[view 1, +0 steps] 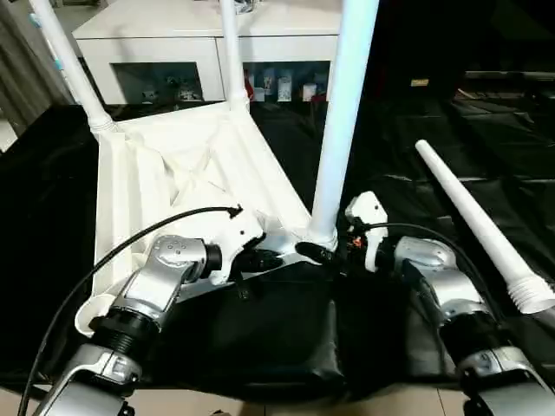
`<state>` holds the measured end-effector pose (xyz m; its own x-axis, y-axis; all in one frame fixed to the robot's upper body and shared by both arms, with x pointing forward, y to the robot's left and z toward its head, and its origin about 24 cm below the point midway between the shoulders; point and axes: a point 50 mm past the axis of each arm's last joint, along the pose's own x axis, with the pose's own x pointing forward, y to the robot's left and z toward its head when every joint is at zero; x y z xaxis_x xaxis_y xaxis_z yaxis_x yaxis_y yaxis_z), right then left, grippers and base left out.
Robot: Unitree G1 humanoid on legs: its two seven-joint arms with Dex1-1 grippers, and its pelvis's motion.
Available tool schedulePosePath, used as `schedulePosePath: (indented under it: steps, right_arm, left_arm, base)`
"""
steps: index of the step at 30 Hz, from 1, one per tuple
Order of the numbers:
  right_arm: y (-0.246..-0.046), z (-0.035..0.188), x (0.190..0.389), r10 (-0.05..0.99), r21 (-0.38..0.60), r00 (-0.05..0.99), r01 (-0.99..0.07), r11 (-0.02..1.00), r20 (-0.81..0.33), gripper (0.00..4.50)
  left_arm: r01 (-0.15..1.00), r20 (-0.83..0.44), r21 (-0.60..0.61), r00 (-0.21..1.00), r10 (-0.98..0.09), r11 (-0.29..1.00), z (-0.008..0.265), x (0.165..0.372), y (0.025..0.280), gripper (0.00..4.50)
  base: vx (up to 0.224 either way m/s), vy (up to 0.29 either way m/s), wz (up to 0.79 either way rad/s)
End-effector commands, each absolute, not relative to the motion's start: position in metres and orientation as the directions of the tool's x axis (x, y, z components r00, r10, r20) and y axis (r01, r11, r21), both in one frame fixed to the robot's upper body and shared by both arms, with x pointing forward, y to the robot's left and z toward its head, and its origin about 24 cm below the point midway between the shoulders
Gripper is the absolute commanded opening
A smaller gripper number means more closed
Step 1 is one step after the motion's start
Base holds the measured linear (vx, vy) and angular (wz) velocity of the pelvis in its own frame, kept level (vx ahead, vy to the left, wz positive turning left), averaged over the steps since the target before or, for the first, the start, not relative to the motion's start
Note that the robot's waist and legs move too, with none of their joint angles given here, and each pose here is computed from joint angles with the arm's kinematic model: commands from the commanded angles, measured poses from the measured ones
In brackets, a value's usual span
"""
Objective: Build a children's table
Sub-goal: Rotate leg to tighten
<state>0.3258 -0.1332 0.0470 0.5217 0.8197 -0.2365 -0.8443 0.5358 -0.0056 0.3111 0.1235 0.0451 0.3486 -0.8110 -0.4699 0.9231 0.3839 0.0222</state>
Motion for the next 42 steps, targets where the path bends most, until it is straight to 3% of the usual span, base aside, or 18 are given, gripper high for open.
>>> schedulePosePath:
  steps: [1, 3, 12, 13, 25, 33, 35, 42]
  right_arm:
    - [-0.133, 0.051, 0.328, 0.824, -0.023, 0.521, -0.848, 0.530, -0.224, 4.01]
    - [-0.134, 0.050, 0.328, 0.824, -0.019, 0.520, -0.848, 0.530, -0.224, 3.70]
    - [-0.135, 0.044, 0.326, 0.824, -0.019, 0.515, -0.850, 0.526, -0.237, 3.20]
    - [-0.135, 0.044, 0.326, 0.824, -0.020, 0.515, -0.850, 0.526, -0.239, 2.94]
    - [-0.133, 0.035, 0.326, 0.784, -0.010, 0.565, -0.813, 0.582, -0.258, 2.73]
    - [-0.113, 0.010, 0.334, 0.482, 0.078, 0.811, -0.485, 0.871, -0.331, 2.72]
    - [-0.108, 0.004, 0.335, 0.391, 0.095, 0.840, -0.385, 0.918, -0.377, 2.72]
    - [-0.100, -0.004, 0.339, 0.228, 0.114, 0.855, -0.197, 0.974, -0.465, 2.72]
  left_arm:
    - [0.937, -0.455, 0.005, 0.313, -0.834, 0.349, 0.046, 0.307, 0.119, 0.00]
    - [0.938, -0.457, 0.005, 0.311, -0.833, 0.347, 0.046, 0.306, 0.120, 0.00]
    - [0.941, -0.466, 0.000, 0.300, -0.832, 0.339, 0.046, 0.307, 0.119, 0.00]
    - [0.941, -0.466, 0.000, 0.300, -0.832, 0.339, 0.046, 0.307, 0.119, 0.00]
    - [0.934, -0.477, -0.017, 0.307, -0.824, 0.357, 0.042, 0.308, 0.116, 0.00]
    - [0.801, -0.476, -0.032, 0.514, -0.714, 0.598, 0.032, 0.329, 0.090, 0.00]
    - [0.758, -0.473, -0.049, 0.556, -0.684, 0.650, 0.029, 0.331, 0.081, 0.00]
    - [0.716, -0.481, -0.040, 0.597, -0.641, 0.697, 0.026, 0.335, 0.070, 0.00]
  base:
    - [0.000, 0.000, 0.00]
    - [0.000, 0.000, 0.00]
    - [0.000, 0.000, 0.00]
    - [0.000, 0.000, 0.00]
    - [0.000, 0.000, 0.00]
    - [0.000, 0.000, 0.00]
    - [0.000, 0.000, 0.00]
    - [0.000, 0.000, 0.00]
